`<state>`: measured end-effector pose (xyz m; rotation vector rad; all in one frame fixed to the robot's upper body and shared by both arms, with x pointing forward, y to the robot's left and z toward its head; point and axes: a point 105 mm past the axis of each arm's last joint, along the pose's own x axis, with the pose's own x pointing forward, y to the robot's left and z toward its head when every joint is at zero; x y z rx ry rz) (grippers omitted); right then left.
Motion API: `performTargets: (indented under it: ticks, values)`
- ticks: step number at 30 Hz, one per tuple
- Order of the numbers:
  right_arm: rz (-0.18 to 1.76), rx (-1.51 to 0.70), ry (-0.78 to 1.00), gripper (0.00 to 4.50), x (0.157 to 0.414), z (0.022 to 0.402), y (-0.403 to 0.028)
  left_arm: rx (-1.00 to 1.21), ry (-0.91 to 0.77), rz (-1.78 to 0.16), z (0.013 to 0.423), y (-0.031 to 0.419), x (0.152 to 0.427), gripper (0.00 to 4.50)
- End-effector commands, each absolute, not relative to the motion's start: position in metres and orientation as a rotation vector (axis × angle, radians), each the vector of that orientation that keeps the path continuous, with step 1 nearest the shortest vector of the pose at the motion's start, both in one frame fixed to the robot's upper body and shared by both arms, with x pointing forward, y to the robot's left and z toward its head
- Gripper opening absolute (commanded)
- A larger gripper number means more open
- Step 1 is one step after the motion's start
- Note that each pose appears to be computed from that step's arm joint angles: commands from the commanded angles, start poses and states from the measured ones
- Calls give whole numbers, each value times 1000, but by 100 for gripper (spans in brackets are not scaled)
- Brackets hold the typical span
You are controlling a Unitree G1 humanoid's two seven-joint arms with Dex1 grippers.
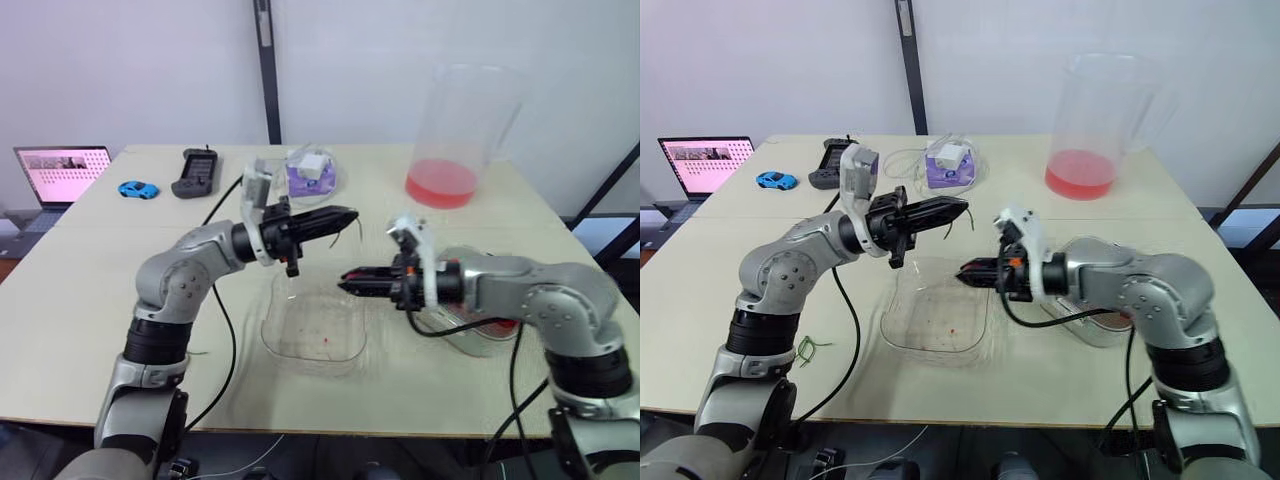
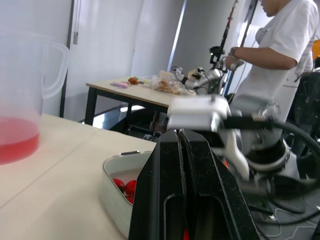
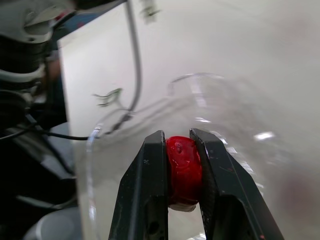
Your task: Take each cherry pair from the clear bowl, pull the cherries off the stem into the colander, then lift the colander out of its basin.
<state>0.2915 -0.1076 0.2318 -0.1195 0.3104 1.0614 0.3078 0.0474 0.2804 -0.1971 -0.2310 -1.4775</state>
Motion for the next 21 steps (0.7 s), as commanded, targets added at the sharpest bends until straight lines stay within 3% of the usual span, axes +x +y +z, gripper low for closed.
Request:
performTargets:
  ticks: [1,4,8,13,17,21]
  values:
    - [916,-265,241,35,298,264,-154,-169,-288,-1461,291,56,306,0]
    - [764,-453,331,35,302,264,-203,-160,-283,-1449,289,58,307,0]
    - [702,-604,460,35,301,249,-243,-133,-269,-1426,284,63,310,0]
    - [667,-658,521,35,307,231,-266,-101,-243,-1377,275,75,313,0]
    - [645,-670,545,208,312,222,-277,-82,-249,-1358,276,80,311,0]
    - [636,-679,524,409,313,233,-281,-77,-253,-1351,278,81,309,0]
